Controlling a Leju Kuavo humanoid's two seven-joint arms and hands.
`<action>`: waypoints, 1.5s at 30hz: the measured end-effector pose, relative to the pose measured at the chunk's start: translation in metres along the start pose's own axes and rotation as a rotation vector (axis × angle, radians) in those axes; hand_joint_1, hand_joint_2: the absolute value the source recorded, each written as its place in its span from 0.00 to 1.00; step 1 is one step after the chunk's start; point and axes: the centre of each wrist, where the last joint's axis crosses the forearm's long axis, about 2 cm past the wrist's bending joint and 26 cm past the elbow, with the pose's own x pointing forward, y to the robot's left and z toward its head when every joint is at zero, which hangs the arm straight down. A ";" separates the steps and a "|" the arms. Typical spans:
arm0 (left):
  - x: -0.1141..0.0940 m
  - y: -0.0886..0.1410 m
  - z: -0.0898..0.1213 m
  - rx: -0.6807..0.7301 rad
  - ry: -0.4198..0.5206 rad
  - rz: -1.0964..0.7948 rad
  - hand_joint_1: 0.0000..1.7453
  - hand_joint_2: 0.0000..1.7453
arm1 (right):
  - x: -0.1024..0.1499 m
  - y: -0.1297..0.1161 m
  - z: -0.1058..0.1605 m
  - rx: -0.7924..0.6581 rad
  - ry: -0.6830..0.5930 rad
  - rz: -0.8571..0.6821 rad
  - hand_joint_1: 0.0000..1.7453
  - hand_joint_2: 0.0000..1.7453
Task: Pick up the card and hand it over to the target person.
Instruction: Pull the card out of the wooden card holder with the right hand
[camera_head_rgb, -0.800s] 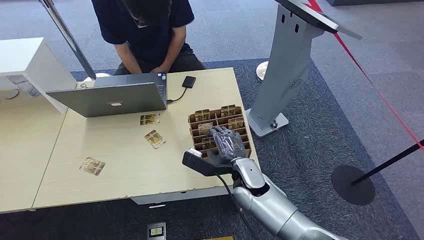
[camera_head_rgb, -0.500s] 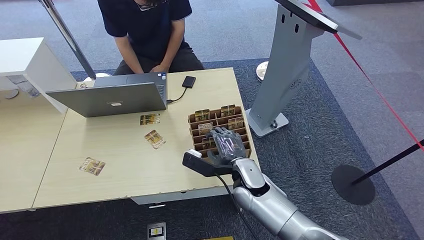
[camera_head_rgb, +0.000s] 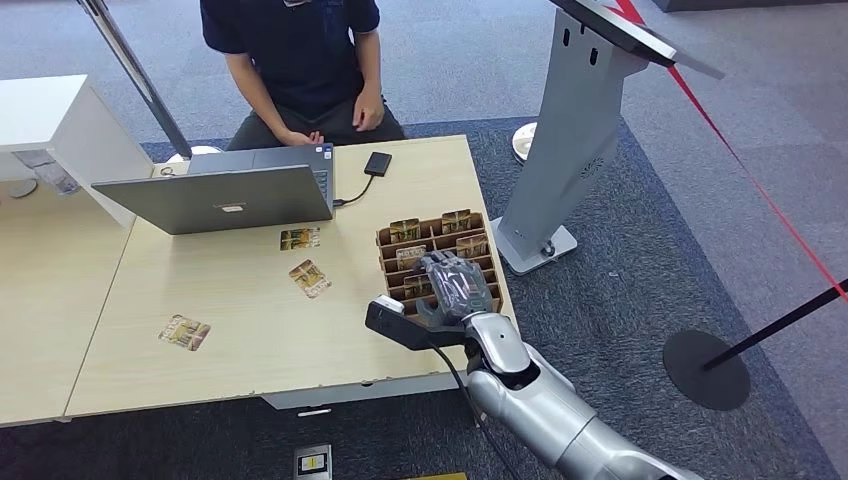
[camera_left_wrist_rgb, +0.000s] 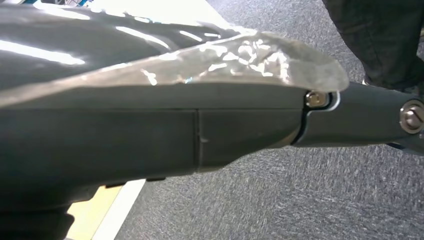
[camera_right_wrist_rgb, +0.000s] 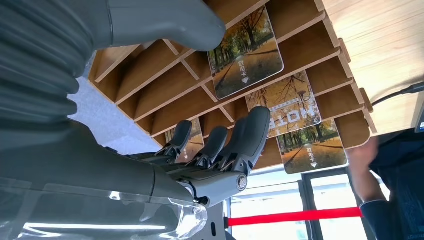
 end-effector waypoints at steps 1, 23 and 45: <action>0.000 0.000 0.000 0.000 -0.001 -0.001 0.00 0.00 | 0.000 0.001 0.000 0.004 0.004 0.004 0.37 1.00; 0.000 -0.001 0.000 -0.001 -0.008 -0.021 0.00 0.00 | 0.005 0.018 -0.004 0.087 0.013 0.024 0.31 1.00; 0.000 0.000 0.000 0.002 0.004 -0.018 0.00 0.00 | -0.001 0.012 -0.006 0.060 0.036 0.005 0.48 1.00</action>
